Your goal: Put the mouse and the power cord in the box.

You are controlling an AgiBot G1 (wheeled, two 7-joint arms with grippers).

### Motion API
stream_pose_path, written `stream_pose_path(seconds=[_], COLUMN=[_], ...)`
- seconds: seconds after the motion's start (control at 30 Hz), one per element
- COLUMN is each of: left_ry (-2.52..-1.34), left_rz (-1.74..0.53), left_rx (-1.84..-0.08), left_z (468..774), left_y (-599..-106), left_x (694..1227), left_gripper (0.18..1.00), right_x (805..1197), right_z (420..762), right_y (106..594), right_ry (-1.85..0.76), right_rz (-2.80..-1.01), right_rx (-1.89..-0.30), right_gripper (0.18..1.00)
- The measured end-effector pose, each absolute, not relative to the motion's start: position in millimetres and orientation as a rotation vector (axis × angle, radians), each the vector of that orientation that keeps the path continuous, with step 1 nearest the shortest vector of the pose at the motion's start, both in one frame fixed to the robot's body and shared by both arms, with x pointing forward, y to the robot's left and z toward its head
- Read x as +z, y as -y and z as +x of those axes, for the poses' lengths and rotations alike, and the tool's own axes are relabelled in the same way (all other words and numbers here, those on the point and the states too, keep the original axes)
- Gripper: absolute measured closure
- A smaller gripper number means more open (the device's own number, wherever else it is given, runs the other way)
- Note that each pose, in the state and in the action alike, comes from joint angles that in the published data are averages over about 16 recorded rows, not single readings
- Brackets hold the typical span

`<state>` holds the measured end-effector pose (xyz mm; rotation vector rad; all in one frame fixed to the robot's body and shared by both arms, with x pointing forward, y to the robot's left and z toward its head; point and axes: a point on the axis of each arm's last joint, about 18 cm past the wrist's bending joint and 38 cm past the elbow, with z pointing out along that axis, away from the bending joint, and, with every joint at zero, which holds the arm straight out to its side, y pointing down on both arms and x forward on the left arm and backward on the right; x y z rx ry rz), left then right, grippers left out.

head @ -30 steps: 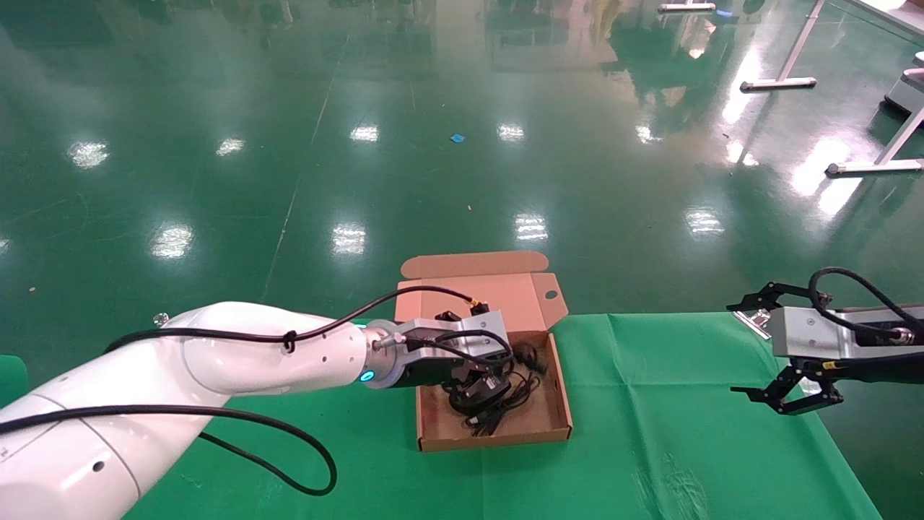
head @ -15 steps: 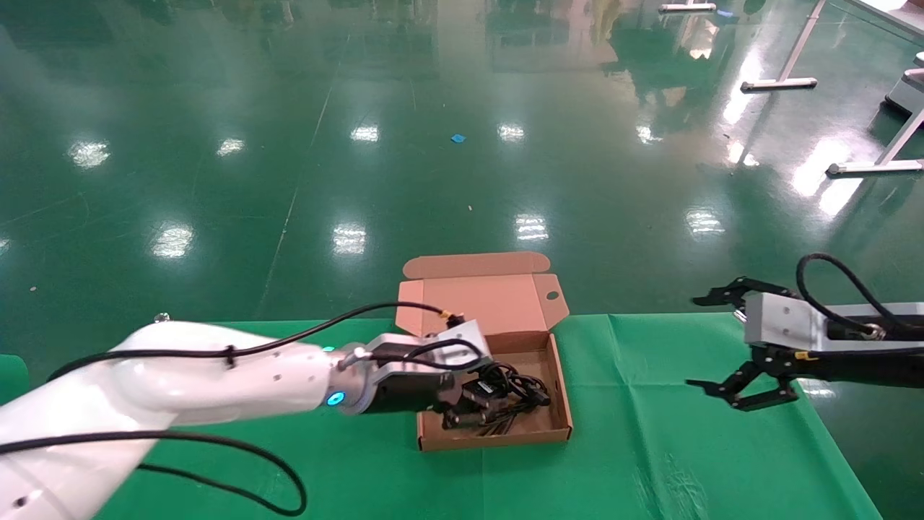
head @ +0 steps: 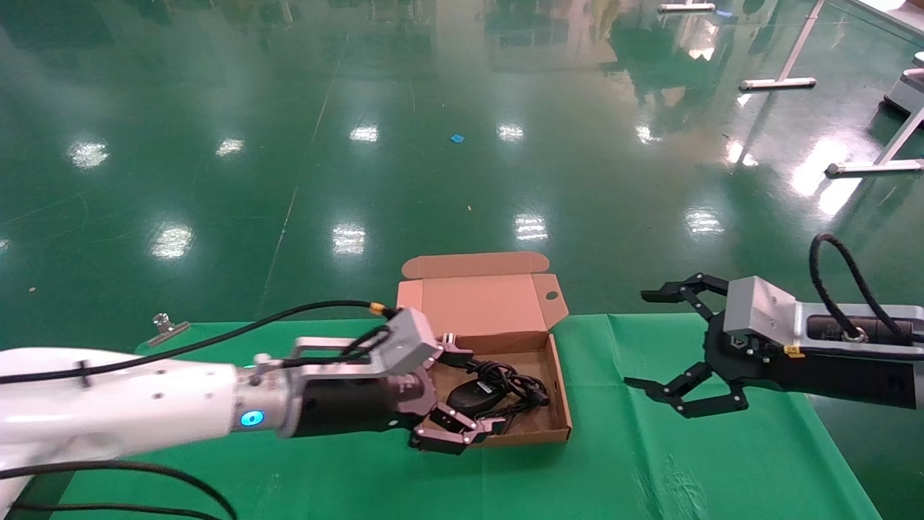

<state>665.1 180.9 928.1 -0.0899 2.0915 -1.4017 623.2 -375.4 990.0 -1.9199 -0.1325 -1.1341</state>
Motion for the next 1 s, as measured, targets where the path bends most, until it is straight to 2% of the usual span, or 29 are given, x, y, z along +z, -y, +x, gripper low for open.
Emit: stream_pose_path(seconds=[0.13, 0.33, 1.0], left_ry=[-2.072, -2.037, -1.935], left_rz=[-0.082, -0.053, 0.187], left_rx=[-1.484, -1.593, -1.789], left_z=[648, 621, 509], left_y=[-195, -218, -286], left_x=[934, 945, 983], left_gripper=[0.258, 0.209, 0.184], right_x=[991, 992, 993], right_z=[612, 592, 505], right_y=[365, 351, 312], right_ry=[0.135, 0.144, 0.206], right_rz=[-1.864, -1.788, -1.620], right_rx=[-1.079, -0.990, -0.659], right_gripper=[0.178, 0.178, 0.178])
